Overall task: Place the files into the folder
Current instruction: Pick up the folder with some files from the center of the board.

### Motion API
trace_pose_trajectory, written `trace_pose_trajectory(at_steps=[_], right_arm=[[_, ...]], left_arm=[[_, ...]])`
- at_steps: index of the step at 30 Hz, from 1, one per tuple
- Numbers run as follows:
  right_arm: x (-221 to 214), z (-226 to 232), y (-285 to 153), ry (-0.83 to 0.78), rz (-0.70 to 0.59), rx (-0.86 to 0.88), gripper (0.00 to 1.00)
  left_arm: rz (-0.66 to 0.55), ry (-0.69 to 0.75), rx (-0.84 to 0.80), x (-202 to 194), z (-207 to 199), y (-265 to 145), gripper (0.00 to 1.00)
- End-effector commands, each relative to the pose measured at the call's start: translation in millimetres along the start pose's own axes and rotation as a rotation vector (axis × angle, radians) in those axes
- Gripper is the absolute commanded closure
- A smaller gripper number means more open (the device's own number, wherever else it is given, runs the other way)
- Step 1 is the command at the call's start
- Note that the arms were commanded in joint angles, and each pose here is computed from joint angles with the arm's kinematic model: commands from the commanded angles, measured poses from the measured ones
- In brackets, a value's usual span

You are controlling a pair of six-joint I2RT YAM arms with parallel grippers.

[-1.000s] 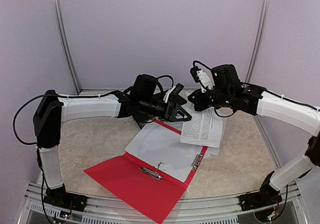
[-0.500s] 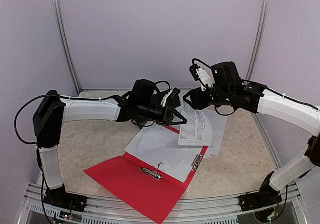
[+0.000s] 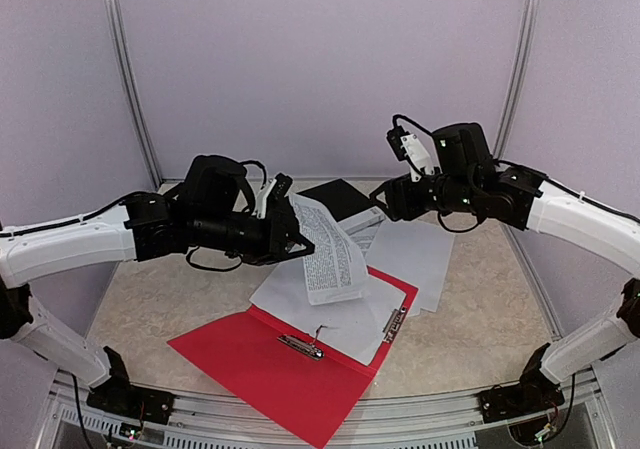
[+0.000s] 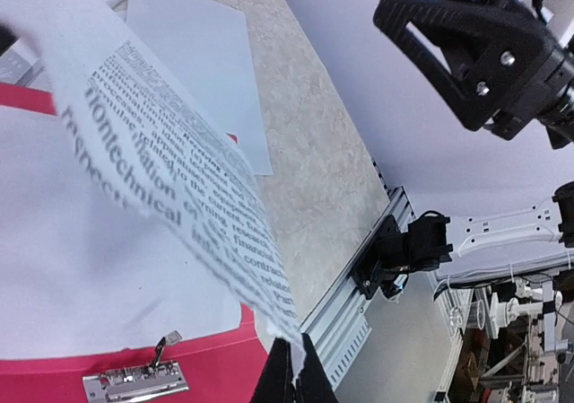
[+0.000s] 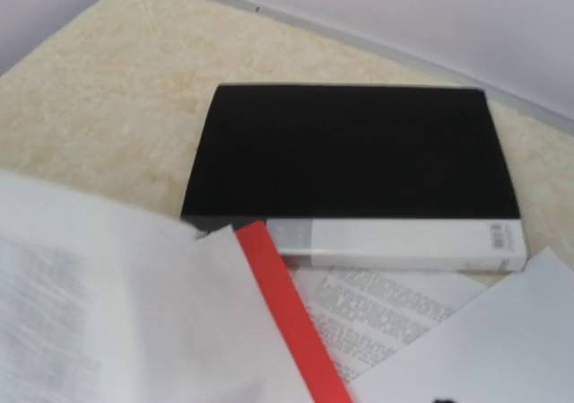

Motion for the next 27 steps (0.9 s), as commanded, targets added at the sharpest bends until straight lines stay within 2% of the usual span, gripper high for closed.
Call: trace_pose_trajectory(at_steps=[1, 6, 9, 13, 18, 21, 27], right_arm=[[-24.0, 12.9, 0.4, -0.004, 0.005, 0.032, 0.34], [-47.1, 32.0, 9.1, -0.003, 0.014, 0.081, 0.34], [-53.0, 45.0, 9.9, -0.016, 0.020, 0.101, 0.33], [-65.7, 70.8, 5.1, -0.048, 0.064, 0.129, 0.34], [-97.5, 85.9, 0.5, -0.061, 0.147, 0.103, 0.34], [-117.6, 88.4, 5.8, -0.071, 0.186, 0.088, 0.33], [-144.9, 108.1, 23.9, -0.127, 0.260, 0.084, 0.34]], left_arm=[[-0.026, -0.197, 0.228, -32.1, 22.9, -39.2, 1.00], [-0.078, -0.346, 0.340, -69.1, 20.2, -89.5, 1.00], [-0.075, -0.495, 0.379, -93.1, 20.0, -105.5, 1.00], [-0.041, -0.589, 0.452, -125.9, 16.0, -112.6, 1.00], [-0.014, -0.730, 0.578, -164.5, 33.8, -113.3, 1.00], [-0.022, -0.837, 0.570, -176.4, 43.4, -112.2, 1.00], [-0.037, -0.940, 0.572, -192.4, 55.5, -108.0, 1.00]])
Point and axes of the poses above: each gripper's point midway between its finger pads, its own y axis out along the fingers, its own z axis along the line the jaws close on, x = y × z, the point moved 5 cm from there along -y, back along the fingers, and after that the axes turned 9 degrees about -y, right-handed, at the moved point
